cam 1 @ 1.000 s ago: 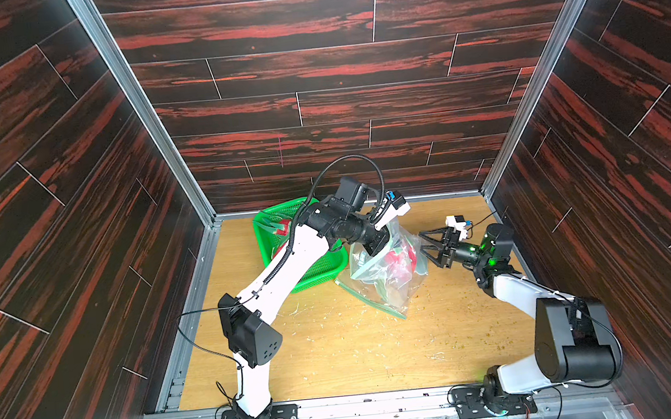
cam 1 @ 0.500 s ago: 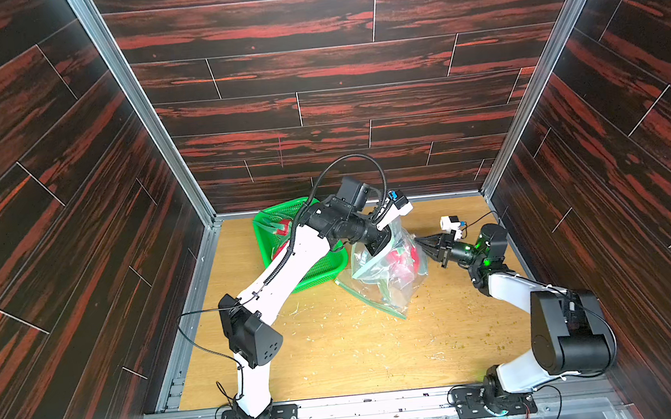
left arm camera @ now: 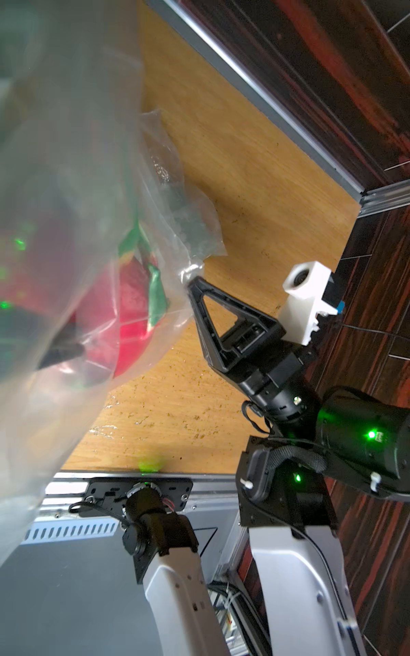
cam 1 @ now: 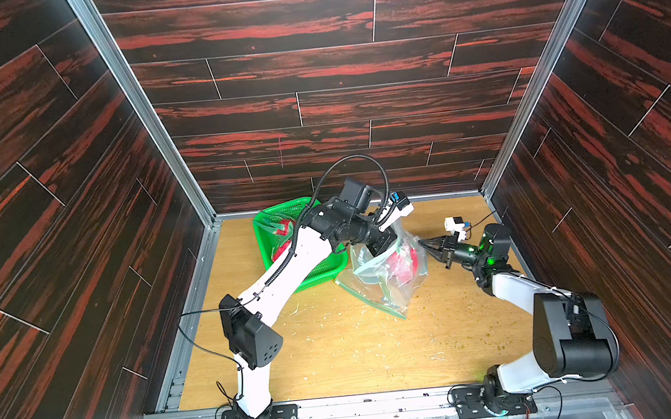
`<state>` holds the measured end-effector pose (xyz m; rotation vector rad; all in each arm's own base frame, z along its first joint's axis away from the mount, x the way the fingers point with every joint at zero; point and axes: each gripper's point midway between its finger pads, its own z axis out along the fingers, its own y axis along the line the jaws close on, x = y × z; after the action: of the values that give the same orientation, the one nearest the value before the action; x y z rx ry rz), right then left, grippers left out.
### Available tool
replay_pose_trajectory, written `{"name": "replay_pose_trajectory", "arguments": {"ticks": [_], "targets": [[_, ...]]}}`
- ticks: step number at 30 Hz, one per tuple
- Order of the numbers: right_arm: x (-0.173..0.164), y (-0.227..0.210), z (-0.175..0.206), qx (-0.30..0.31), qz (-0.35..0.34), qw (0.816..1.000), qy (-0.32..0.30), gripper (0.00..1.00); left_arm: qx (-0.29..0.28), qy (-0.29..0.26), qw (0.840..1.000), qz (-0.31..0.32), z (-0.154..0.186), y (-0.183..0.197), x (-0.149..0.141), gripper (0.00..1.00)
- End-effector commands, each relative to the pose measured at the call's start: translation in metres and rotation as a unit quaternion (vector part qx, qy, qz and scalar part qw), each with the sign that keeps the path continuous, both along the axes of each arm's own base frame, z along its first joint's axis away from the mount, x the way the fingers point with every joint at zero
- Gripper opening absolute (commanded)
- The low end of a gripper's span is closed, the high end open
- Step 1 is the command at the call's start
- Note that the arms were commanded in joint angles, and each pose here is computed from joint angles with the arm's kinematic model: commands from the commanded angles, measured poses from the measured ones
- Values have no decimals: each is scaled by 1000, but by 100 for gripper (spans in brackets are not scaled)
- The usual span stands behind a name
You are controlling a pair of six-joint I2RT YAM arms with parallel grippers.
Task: Open the zip-top bag and take out the dragon fruit
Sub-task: Pick up the dragon fruit from the zipper food storage bag.
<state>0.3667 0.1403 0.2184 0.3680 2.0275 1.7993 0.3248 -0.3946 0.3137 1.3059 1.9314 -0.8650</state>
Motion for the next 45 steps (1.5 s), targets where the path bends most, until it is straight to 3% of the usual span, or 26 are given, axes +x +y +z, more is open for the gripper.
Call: {"name": "replay_pose_trajectory", "arguments": {"ticks": [1,20,37,45], "targets": [[6,-19,-12,-30,-33,999,6,0,-72,-99,992,12,89,22,-14,0],[6,-38,-38,-69,-52,996,19,0,-100,-181,975,78,138,56,-19,0],[-2,-67,-78,-115,-78,989,46,0,-107,-210,968,81,159,68,-35,0],[-1,-73,-82,-129,-86,987,48,0,-89,-227,964,110,160,76,-27,0]]}}
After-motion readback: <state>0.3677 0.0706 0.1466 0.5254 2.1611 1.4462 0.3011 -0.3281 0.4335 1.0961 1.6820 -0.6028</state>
